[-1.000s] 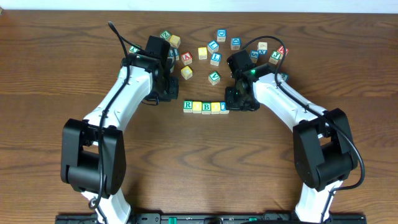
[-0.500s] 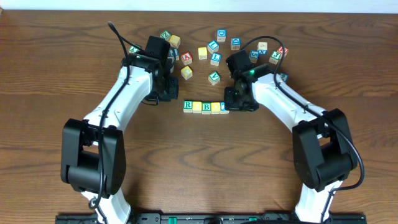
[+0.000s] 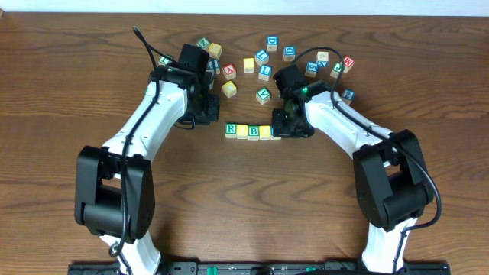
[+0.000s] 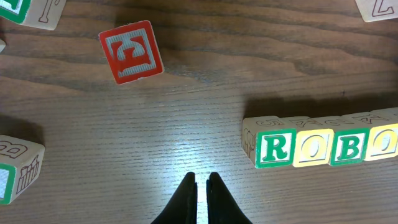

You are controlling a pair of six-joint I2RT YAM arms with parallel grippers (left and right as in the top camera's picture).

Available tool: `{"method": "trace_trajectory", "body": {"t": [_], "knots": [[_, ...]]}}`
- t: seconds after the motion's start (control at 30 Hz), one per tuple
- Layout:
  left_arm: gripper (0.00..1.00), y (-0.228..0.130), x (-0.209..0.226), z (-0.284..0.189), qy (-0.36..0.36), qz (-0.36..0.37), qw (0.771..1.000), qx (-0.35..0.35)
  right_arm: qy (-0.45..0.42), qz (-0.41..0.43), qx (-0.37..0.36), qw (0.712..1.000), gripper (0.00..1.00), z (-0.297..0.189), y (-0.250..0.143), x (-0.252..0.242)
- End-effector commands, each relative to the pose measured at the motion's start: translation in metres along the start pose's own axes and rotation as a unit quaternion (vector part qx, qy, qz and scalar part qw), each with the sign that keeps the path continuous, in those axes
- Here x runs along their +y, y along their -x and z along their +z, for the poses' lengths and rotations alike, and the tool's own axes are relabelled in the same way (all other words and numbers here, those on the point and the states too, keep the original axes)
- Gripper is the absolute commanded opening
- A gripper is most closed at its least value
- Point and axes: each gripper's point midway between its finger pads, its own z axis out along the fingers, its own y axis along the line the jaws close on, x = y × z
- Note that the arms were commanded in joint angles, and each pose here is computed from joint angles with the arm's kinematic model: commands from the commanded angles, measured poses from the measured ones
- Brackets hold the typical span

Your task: Spell out ROBOT

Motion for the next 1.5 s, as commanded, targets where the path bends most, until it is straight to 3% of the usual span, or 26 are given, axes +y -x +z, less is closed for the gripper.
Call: {"method": "trace_trajectory", "body": {"t": [0.0, 0.57, 1.1, 1.23, 1.37, 1.47], "knots": [[0.08, 0.001, 0.002, -0.007, 0.005, 0.001, 1.0, -0.007, 0.006, 0.003, 0.005, 1.0, 0.02, 0.004, -0.002, 0.004], [0.08, 0.003, 0.003, -0.012, 0.005, 0.0, 1.0, -0.013, 0.011, 0.01, -0.01, 1.0, 0.01, -0.007, 0.006, -0.001], [0.08, 0.027, 0.012, -0.105, -0.012, -0.016, 0.99, -0.136, 0.039, 0.004, -0.082, 0.996, 0.09, -0.084, 0.021, -0.005], [0.09, 0.028, 0.023, -0.127, -0.01, -0.028, 0.986, -0.163, 0.042, -0.005, -0.093, 0.995, 0.15, -0.097, 0.02, -0.004], [0.16, 0.026, 0.04, -0.151, -0.005, -0.05, 0.981, -0.189, 0.047, -0.01, -0.113, 0.992, 0.24, -0.119, 0.018, -0.005], [0.27, 0.023, 0.054, -0.167, 0.001, -0.067, 0.976, -0.205, 0.051, -0.011, -0.128, 0.99, 0.33, -0.138, 0.016, -0.007]]}}
